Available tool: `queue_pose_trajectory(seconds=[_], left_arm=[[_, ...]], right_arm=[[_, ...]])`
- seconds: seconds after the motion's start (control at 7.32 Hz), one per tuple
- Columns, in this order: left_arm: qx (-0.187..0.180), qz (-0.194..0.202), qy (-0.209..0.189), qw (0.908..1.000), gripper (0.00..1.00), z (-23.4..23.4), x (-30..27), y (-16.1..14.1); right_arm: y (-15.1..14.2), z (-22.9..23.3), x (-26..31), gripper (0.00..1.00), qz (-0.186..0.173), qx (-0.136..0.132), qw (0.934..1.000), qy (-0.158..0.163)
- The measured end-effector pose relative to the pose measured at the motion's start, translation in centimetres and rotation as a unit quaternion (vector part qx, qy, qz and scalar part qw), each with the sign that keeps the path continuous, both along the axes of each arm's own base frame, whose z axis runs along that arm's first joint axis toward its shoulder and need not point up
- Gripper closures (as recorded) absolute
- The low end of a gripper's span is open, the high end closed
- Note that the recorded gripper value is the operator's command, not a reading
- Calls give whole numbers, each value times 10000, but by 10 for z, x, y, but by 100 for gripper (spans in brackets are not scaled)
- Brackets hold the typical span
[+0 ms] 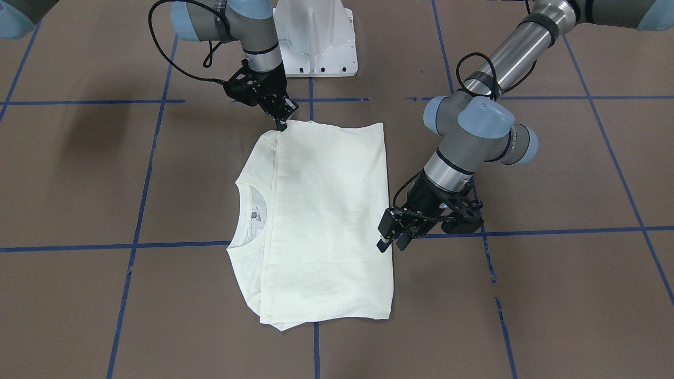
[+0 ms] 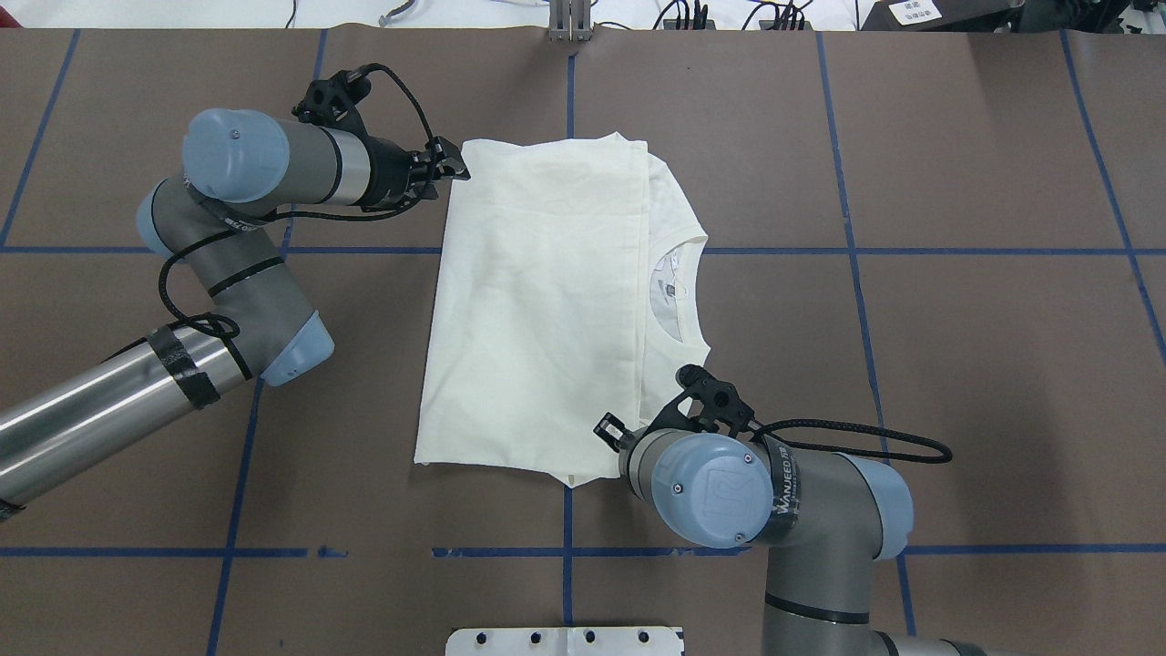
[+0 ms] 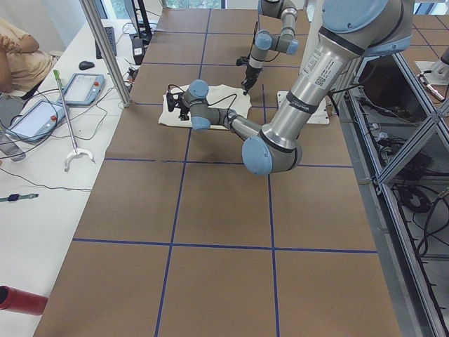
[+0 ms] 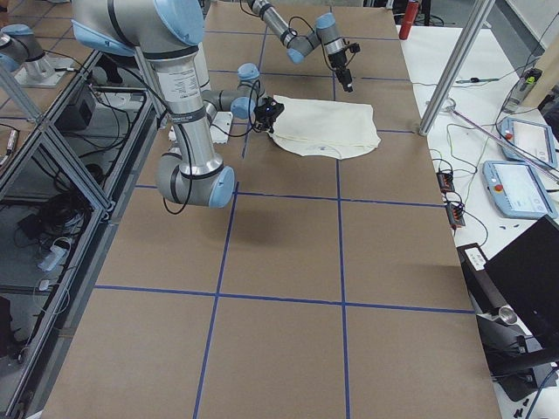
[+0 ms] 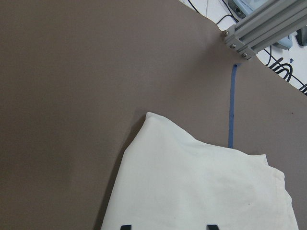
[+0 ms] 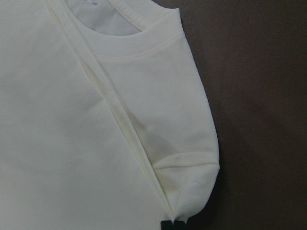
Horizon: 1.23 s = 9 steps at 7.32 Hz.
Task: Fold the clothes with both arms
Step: 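Move both grippers to the hem corners nearest the robot and grasp them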
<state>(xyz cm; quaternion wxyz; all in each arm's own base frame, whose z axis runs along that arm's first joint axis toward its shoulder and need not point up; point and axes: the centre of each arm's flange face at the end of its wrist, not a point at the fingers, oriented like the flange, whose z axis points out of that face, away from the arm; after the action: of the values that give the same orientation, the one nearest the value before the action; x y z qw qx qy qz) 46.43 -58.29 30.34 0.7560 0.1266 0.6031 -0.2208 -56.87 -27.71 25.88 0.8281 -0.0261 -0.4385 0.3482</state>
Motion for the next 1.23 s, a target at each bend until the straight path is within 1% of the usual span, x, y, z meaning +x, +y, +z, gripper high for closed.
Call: queue_pose_trajectory(seconds=[0.14, 0.27, 0.41, 0.68, 0.82, 0.96, 1.09, 1.23], left_arm=[[-125, 48, 164, 9998, 38, -10, 1, 18], [-321, 198, 344, 9987, 36, -21, 5, 58], [-510, 335, 463, 9971, 34, -25, 6, 109], [-906, 532, 459, 9934, 31, -20, 13, 206], [-1183, 573, 338, 9907, 31, -15, 29, 241], [-1411, 582, 140, 9882, 31, -11, 45, 265], [-1549, 597, -5, 9861, 31, -8, 55, 280], [-1636, 608, -75, 9846, 31, -5, 60, 288]], right_arm=[[3, 1, 8, 100, -2, 2, 10000, -18], [6, 3, 16, 100, -13, 2, 10000, -29], [9, 9, 23, 100, -25, -5, 10000, -7], [12, 13, 27, 100, -46, -11, 10000, 15], [13, 13, 29, 100, -49, -9, 10000, 9], [14, 13, 30, 100, -54, -7, 10000, 1], [14, 13, 31, 100, -57, -7, 10000, 0], [15, 13, 32, 100, -57, -6, 10000, -7]])
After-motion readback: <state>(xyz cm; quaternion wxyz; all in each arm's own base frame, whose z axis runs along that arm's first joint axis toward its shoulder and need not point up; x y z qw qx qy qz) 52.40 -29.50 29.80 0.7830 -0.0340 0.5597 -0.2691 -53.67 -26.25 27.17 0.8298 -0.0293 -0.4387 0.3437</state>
